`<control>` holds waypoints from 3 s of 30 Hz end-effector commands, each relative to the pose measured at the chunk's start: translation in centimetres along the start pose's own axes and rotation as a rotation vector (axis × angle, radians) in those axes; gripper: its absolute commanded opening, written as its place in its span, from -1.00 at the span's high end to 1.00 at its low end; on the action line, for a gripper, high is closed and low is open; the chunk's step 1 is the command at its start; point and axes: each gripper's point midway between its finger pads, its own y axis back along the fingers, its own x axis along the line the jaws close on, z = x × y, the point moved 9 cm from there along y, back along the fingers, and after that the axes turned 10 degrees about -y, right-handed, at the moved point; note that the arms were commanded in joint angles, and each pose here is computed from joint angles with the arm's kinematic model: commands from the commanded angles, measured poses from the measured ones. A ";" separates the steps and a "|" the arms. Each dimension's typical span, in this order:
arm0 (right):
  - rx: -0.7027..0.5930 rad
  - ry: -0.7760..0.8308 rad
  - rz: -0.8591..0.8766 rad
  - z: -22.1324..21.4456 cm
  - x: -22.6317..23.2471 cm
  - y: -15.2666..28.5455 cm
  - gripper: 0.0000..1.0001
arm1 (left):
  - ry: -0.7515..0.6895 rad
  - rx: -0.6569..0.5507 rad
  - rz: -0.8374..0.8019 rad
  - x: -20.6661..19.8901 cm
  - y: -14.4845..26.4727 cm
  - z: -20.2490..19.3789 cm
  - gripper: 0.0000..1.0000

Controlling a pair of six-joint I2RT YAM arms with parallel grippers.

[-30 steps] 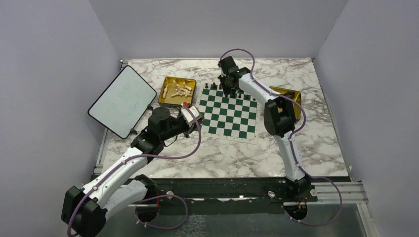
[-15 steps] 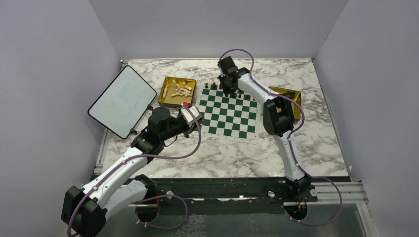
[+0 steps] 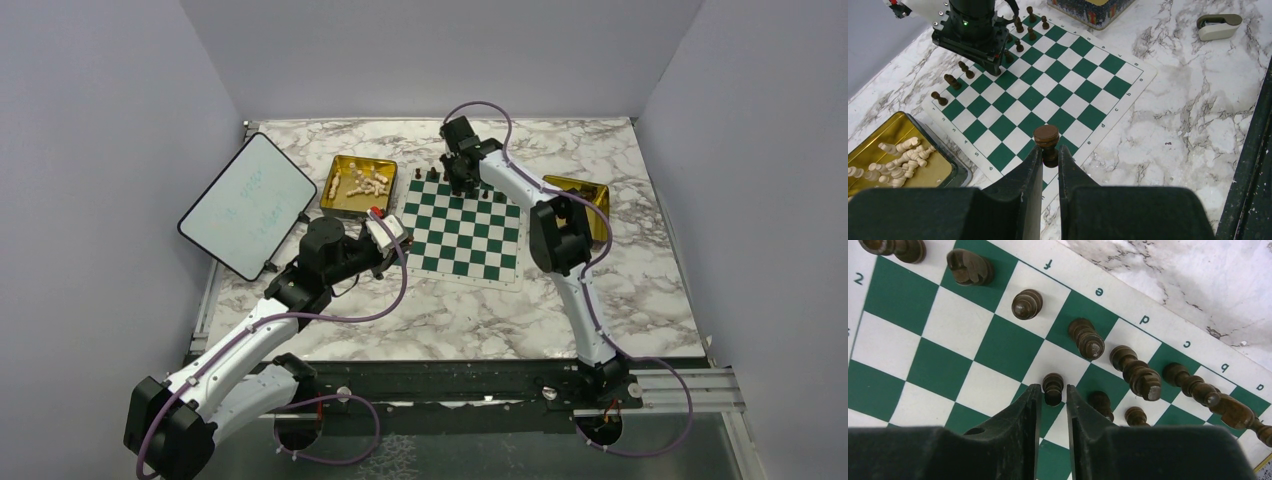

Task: Set up the chess pieces on the board
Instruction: Place the chess piece on the chessboard.

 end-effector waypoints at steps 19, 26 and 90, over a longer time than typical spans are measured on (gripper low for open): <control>-0.085 -0.054 0.200 1.6 0.4 10.8 0.15 | -0.002 -0.004 -0.012 -0.2 -0.2 -0.1 0.80; -0.122 -0.088 0.538 -0.7 2.4 16.0 0.12 | -0.001 -0.034 -0.027 -0.5 -0.4 0.0 0.80; 0.184 -0.147 1.112 -10.3 8.4 20.0 0.34 | 0.038 0.024 -0.071 -0.8 -1.4 -1.3 0.77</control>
